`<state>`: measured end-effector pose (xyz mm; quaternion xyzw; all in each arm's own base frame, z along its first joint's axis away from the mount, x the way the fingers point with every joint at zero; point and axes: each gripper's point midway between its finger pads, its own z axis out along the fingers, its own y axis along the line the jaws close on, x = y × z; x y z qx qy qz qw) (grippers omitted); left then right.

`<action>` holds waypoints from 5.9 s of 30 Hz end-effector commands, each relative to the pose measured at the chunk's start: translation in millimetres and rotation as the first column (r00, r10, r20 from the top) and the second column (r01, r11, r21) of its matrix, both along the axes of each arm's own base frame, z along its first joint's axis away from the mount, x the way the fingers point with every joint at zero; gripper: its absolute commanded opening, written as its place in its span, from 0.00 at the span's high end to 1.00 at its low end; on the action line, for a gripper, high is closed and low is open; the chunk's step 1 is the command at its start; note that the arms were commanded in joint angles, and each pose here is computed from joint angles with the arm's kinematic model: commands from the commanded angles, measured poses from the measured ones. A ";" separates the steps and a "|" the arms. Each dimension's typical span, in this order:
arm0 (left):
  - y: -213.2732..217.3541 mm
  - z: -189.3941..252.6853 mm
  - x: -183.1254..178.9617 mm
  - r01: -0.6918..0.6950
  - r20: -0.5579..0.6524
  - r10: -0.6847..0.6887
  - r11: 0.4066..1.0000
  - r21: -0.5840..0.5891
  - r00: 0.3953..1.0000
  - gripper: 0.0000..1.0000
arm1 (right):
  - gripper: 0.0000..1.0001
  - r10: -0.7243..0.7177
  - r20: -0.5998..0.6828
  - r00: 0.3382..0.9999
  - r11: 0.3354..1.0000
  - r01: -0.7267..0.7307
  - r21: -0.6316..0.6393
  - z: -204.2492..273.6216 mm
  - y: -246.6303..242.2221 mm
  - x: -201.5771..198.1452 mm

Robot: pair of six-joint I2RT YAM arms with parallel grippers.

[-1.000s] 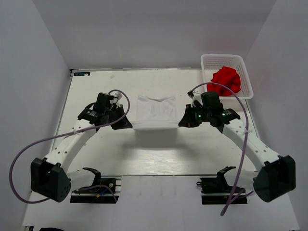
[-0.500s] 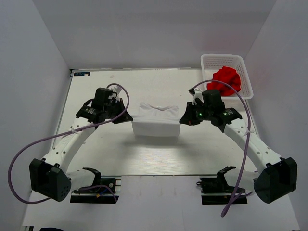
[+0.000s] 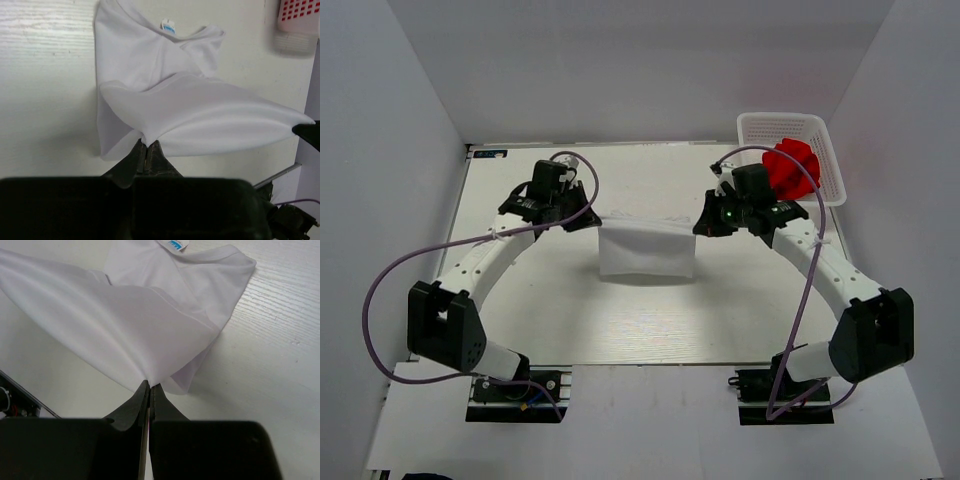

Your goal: Fold and stack the t-shirts

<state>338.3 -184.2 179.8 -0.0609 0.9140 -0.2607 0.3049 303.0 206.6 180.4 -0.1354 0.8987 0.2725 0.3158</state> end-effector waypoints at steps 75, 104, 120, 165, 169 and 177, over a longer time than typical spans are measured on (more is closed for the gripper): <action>-61.0 -147.6 31.9 0.158 -0.244 -0.127 0.981 0.112 0.962 0.00 | 0.10 -0.019 -0.260 0.965 0.985 0.063 0.163 -136.7 35.3 25.4; 6.0 -146.7 99.3 -0.076 -0.111 0.147 0.871 0.485 0.983 0.35 | 0.10 -0.088 0.006 0.996 0.996 0.088 -0.002 -67.8 -15.3 11.6; 104.4 -130.2 139.2 -0.259 0.056 0.336 0.600 0.757 0.940 1.00 | 0.10 -0.179 0.037 0.983 0.982 0.181 -0.049 -86.1 -28.2 26.5; 363.5 -25.9 230.4 -0.618 0.404 0.554 0.276 0.736 0.728 0.00 | 0.10 -0.130 0.060 0.990 0.989 0.125 0.073 -73.0 9.2 77.7; 295.1 -20.6 204.2 -0.638 0.332 0.564 0.524 0.564 0.756 0.00 | 0.10 -0.134 0.084 0.987 0.984 0.123 0.125 -61.2 10.0 67.5; 157.2 9.8 129.0 -0.413 0.322 0.331 0.880 0.233 0.887 0.00 | 0.10 -0.174 0.117 0.978 0.978 0.159 0.132 -55.4 -5.8 41.7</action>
